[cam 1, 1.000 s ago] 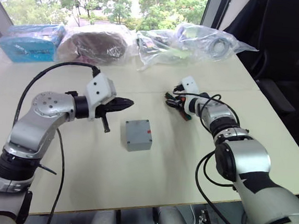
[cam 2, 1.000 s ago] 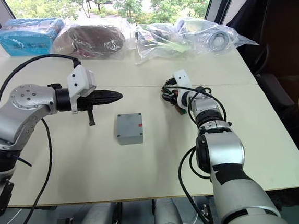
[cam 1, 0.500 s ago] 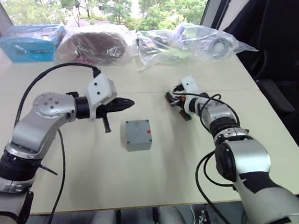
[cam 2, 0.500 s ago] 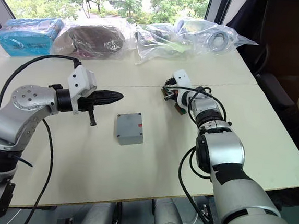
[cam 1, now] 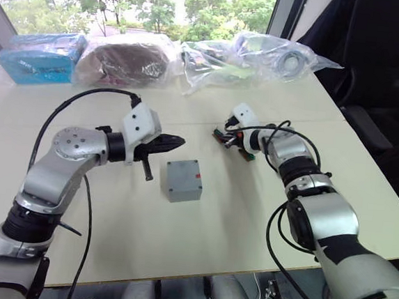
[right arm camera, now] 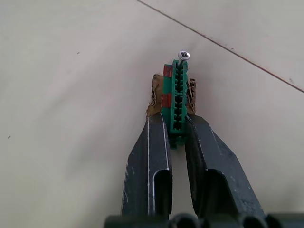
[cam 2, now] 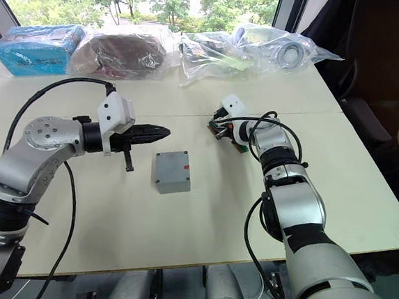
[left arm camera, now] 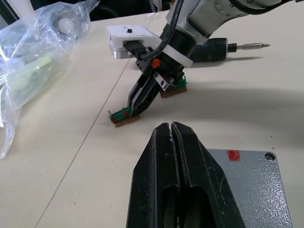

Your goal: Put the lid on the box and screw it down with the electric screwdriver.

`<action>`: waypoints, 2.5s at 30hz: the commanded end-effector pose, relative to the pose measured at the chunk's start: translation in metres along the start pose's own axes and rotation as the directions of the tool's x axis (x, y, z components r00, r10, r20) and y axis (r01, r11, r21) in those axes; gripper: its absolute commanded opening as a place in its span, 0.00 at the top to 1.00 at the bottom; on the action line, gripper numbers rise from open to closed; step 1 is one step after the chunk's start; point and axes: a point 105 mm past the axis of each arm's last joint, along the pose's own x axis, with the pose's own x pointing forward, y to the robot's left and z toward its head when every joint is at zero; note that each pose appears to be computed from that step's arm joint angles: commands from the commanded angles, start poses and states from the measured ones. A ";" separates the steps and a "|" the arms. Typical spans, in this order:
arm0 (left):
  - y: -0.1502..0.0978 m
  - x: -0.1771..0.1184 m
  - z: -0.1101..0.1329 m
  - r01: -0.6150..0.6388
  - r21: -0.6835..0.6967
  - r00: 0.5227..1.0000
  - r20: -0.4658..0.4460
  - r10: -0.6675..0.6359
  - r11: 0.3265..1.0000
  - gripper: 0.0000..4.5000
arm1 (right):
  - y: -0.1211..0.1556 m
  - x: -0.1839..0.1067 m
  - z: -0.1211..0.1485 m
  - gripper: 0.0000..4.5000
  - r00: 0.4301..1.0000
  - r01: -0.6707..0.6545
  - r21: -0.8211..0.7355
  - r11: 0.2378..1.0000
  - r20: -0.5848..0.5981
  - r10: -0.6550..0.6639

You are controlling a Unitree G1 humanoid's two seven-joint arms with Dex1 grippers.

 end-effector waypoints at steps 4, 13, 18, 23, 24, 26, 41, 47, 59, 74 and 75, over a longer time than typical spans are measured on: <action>0.005 -0.004 0.009 -0.016 0.043 1.000 0.022 0.015 0.999 1.00 | 0.011 -0.004 -0.022 0.98 0.995 -0.053 0.029 0.998 -0.083 0.056; 0.006 -0.004 0.010 -0.020 0.052 1.000 0.020 0.019 0.998 1.00 | 0.016 -0.013 -0.027 0.98 0.993 -0.058 0.003 0.998 -0.106 0.058; 0.005 -0.003 0.011 -0.018 0.054 1.000 0.021 0.016 0.998 1.00 | 0.015 -0.017 -0.023 0.89 0.994 -0.052 -0.012 0.999 -0.098 0.050; 0.005 -0.002 0.012 -0.015 0.055 1.000 0.023 0.014 0.998 1.00 | 0.012 -0.023 -0.017 0.49 0.996 -0.039 -0.020 0.999 -0.077 0.038; 0.005 -0.002 0.012 -0.015 0.054 1.000 0.023 0.014 0.998 1.00 | 0.011 -0.025 -0.015 0.41 0.997 -0.035 -0.025 0.999 -0.068 0.033; 0.005 -0.002 0.012 -0.015 0.054 1.000 0.023 0.013 0.998 1.00 | 0.009 -0.028 -0.009 0.23 0.999 -0.027 -0.032 0.999 -0.044 0.025; 0.004 -0.009 0.001 -0.014 0.041 1.000 -0.020 0.015 0.999 1.00 | 0.016 -0.014 0.042 0.00 0.983 -0.030 0.026 0.999 0.183 0.024; 0.003 -0.013 -0.003 -0.021 0.033 0.999 -0.036 0.022 0.999 1.00 | 0.015 -0.003 0.039 0.00 0.982 -0.025 0.055 0.998 0.189 0.014; 0.002 -0.015 -0.006 -0.021 0.030 0.999 -0.043 0.023 0.999 1.00 | 0.010 -0.003 0.036 0.00 0.981 -0.020 0.071 0.997 0.193 0.006; 0.001 -0.015 -0.006 -0.017 0.032 0.999 -0.041 0.018 0.999 1.00 | 0.012 -0.003 0.042 0.57 0.977 -0.035 0.079 0.996 0.213 0.017; 0.001 -0.015 -0.006 -0.017 0.032 0.999 -0.040 0.018 0.999 1.00 | 0.012 -0.003 0.042 0.66 0.977 -0.034 0.078 0.996 0.211 0.017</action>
